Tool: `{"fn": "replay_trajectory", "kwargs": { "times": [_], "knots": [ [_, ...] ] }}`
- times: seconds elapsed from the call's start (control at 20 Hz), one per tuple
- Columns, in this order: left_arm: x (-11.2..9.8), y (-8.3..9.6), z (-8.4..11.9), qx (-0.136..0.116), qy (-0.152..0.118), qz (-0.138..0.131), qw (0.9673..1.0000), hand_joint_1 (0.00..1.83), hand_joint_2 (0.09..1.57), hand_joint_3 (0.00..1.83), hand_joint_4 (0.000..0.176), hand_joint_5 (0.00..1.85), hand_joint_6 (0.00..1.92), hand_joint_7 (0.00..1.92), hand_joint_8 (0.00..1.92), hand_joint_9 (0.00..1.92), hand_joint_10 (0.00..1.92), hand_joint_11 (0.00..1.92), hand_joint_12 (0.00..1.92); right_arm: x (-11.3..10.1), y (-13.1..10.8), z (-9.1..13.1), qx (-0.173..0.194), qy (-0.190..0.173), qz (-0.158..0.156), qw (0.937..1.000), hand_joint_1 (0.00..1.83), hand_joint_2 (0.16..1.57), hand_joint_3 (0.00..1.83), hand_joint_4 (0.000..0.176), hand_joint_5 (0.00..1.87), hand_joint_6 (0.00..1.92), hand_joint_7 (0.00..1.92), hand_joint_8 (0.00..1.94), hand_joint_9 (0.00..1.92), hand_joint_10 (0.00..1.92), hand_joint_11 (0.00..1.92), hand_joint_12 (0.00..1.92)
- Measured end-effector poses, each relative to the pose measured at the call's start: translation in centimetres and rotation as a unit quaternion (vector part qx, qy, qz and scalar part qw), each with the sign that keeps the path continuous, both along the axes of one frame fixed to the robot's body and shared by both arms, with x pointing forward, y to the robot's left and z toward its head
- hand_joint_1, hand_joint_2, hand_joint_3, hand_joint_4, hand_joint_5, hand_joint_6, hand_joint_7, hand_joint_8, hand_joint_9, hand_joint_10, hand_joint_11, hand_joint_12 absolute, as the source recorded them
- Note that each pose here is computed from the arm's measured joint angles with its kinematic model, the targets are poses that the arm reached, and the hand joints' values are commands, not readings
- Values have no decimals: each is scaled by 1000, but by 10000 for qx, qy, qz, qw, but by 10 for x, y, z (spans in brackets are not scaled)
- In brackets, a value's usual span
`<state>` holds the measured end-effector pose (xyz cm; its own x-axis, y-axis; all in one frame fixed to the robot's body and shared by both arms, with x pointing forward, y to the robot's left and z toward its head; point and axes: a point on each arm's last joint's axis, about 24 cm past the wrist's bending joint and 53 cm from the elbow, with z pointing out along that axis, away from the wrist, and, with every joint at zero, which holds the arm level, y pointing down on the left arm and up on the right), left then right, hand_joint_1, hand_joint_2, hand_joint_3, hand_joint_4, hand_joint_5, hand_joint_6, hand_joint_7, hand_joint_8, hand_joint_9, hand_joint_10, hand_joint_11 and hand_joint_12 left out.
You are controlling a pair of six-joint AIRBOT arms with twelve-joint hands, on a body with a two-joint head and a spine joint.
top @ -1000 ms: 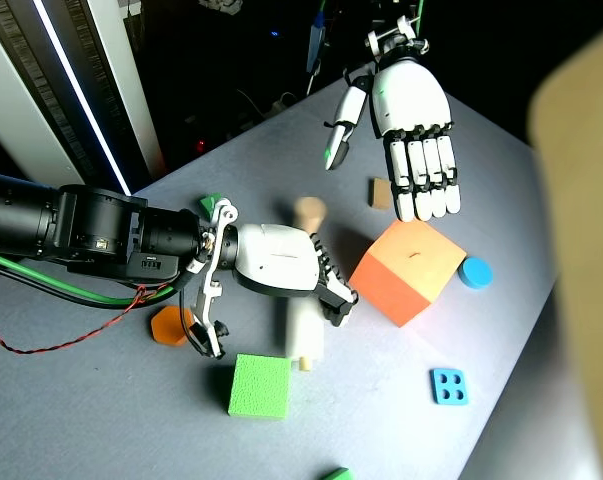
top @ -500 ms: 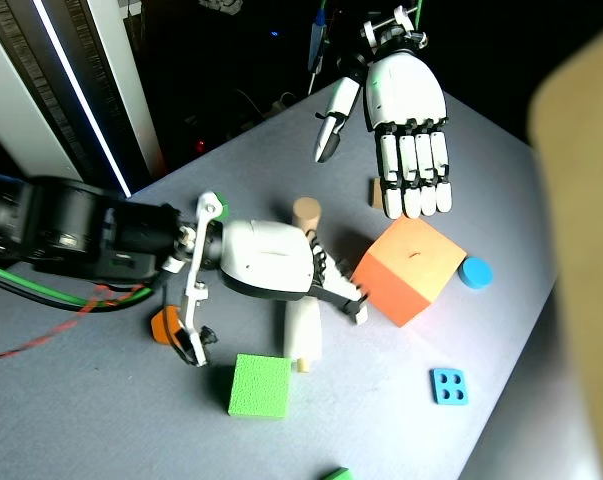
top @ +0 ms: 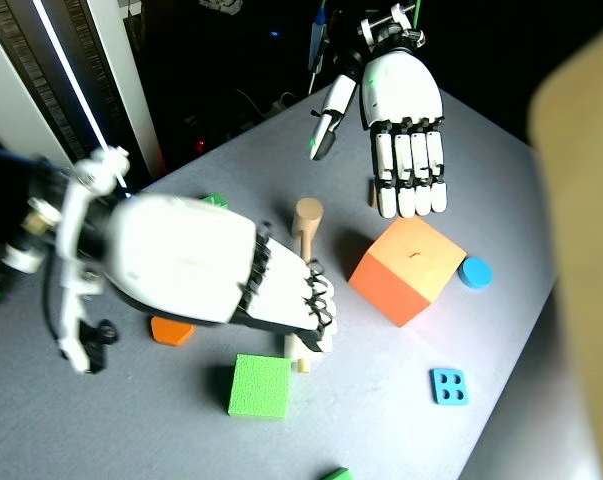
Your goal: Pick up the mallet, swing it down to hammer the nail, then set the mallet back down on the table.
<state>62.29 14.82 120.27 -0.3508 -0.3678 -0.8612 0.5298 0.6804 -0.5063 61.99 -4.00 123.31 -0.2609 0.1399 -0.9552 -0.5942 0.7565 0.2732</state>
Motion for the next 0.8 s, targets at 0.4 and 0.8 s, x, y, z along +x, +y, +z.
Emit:
{"fn": "replay_trajectory", "kwargs": {
  "times": [0.4,0.8],
  "knots": [
    [-3,-4,-2,-10,50,-41,10000,0,1224,2,0,248,20,164,25,97,22,0,0,22,-40,-7,223,650,-939,9932,431,1209,3,0,625,19,718,32,712,70,242,1120],
    [-8,-24,11,-179,-4,-196,9996,112,1208,0,0,266,1902,178,1903,226,1896,214,1891,12,-25,-6,477,851,-605,9934,554,1179,0,0,460,1895,373,1934,460,1918,587,1920]
  ]
}}
